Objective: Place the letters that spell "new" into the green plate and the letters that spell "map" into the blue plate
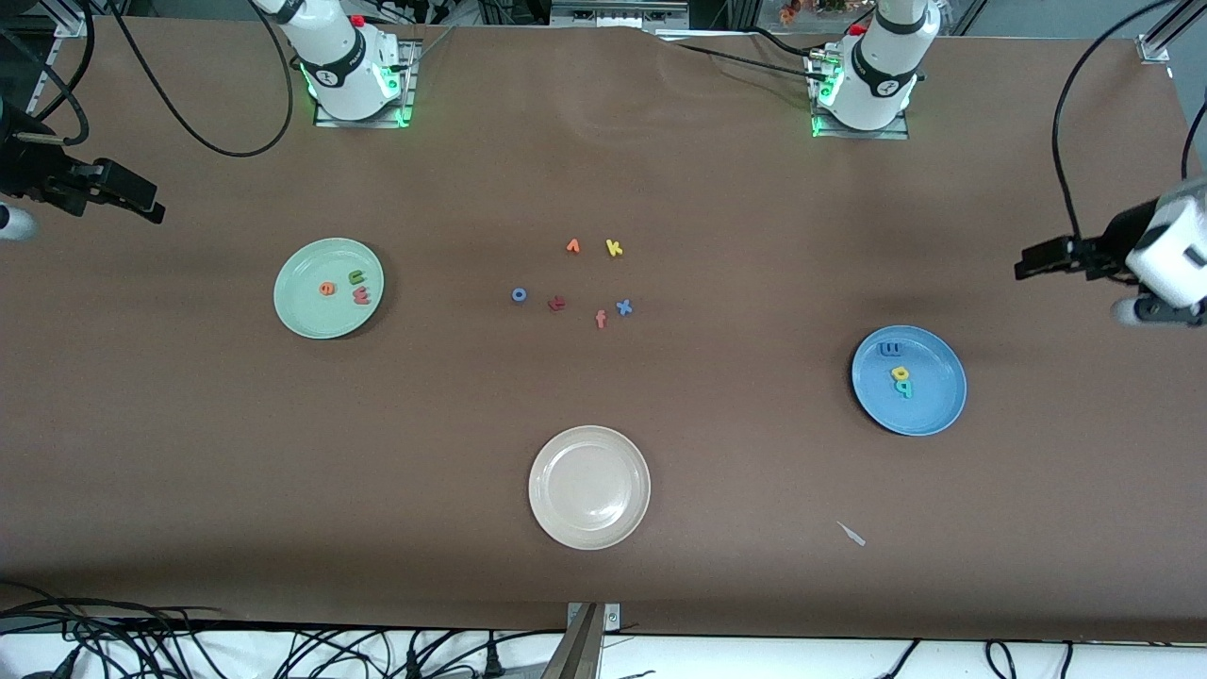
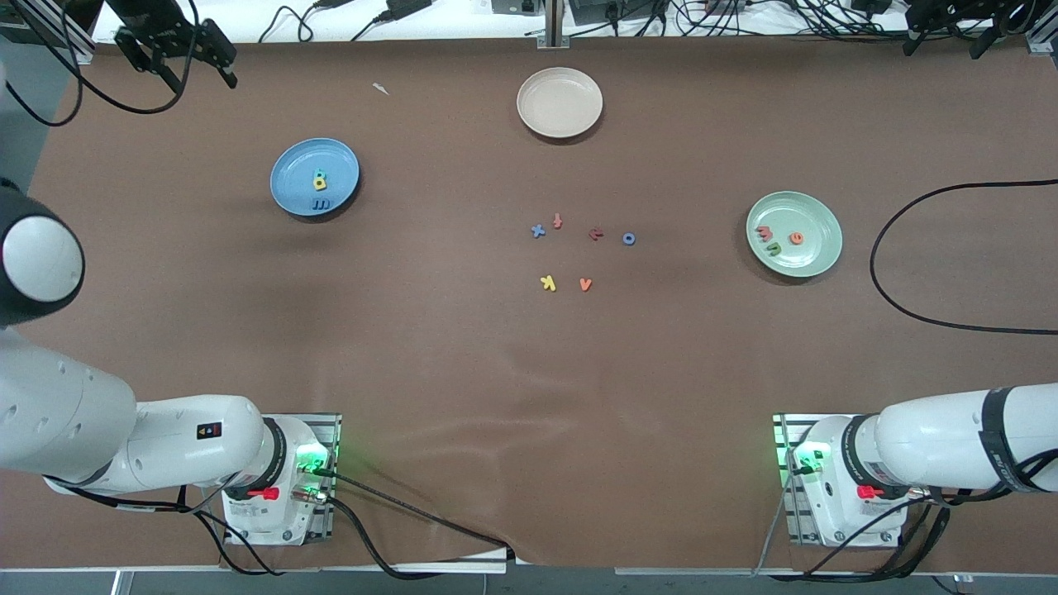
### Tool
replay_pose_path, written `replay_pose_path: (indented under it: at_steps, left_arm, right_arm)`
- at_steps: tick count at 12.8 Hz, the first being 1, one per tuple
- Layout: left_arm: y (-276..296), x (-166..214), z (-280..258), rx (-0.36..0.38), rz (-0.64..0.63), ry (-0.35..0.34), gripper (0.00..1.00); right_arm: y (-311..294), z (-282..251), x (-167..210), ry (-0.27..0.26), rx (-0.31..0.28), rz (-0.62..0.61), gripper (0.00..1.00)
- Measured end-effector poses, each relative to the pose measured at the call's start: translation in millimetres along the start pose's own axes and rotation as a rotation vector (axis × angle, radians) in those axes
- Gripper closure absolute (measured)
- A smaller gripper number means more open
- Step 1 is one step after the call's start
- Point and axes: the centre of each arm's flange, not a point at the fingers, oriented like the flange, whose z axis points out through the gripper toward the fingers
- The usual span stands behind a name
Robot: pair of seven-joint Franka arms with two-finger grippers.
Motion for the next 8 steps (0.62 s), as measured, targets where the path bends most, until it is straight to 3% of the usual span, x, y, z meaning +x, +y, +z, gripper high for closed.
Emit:
replay_pose_path:
  at_steps: [4, 8]
  left_arm:
    - [23.2, -24.7, -46.1, 0.011, 0.037, 0.091, 0.00]
    - [20.6, -23.6, -47.6, 0.010, 0.033, 0.097, 0.00]
  right_arm:
    - [0.7, 0.0, 0.0, 0.000, 0.000, 0.001, 0.00]
    - [0.8, 0.0, 0.0, 0.000, 0.000, 0.001, 0.00]
